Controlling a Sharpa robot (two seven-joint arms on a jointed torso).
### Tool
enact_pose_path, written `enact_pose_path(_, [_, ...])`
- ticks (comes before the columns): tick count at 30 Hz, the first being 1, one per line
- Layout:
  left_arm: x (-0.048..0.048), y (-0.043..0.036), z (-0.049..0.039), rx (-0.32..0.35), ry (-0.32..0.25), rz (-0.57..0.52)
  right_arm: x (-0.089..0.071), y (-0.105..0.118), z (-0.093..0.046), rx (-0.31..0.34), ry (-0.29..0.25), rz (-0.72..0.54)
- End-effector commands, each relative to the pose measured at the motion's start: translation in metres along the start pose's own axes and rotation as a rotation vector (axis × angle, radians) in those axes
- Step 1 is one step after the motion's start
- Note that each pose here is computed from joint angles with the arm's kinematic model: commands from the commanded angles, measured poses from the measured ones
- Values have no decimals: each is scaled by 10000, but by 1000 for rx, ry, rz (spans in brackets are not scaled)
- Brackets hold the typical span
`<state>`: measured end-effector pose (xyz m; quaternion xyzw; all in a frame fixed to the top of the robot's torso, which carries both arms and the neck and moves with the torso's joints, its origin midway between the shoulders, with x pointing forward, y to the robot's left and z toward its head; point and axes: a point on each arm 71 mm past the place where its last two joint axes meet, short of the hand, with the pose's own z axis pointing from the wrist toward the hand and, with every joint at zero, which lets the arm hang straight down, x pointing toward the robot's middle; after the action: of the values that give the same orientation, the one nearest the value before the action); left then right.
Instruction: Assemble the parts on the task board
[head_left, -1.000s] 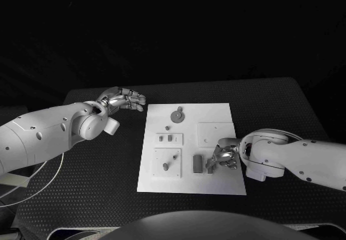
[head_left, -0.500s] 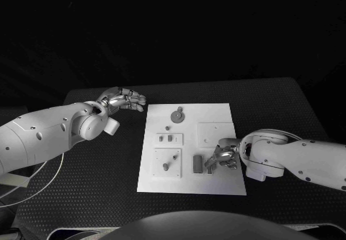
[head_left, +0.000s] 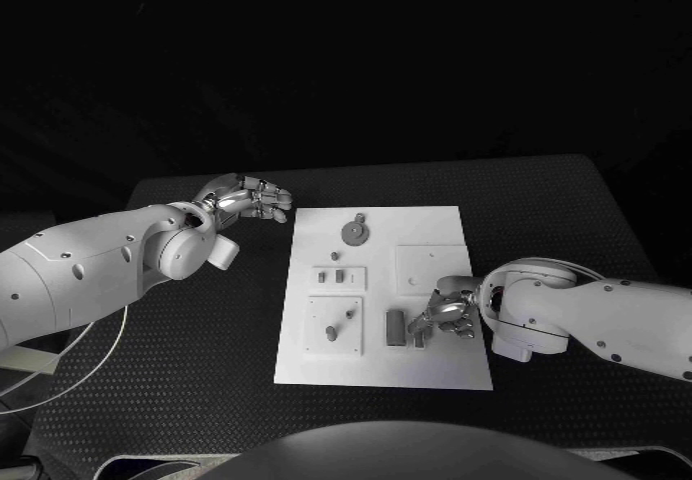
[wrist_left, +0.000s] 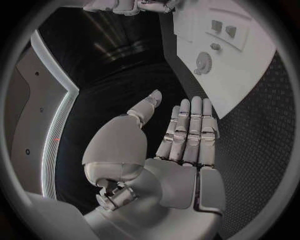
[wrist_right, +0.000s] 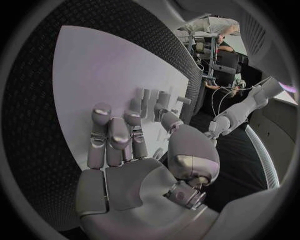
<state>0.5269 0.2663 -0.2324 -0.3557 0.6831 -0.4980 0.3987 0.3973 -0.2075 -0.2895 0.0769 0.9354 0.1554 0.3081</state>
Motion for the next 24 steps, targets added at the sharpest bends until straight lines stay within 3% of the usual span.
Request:
enact_pose_path(1, [22, -17, 6, 9, 16, -5, 7, -3, -3, -13, 3, -10])
enact_pose_path(9, [15, -16, 11, 10, 11, -4, -32, -119, -58, 5, -16, -8])
enact_pose_path(13, [-5, -12, 18, 11, 1, -1, -177, -126, -109, -12, -41, 1])
enact_pose_path(14, [-6, -11, 35, 13, -2, 0, -260, -110, -122, -45, -79, 26])
enact_pose_path(15, [-6, -12, 37, 14, -3, 0, -274, -109, -124, -49, -84, 30])
enact_pose_path(24, [-39, -9, 54, 17, -20, -3, -920, -80, -128, -331, -230, 191])
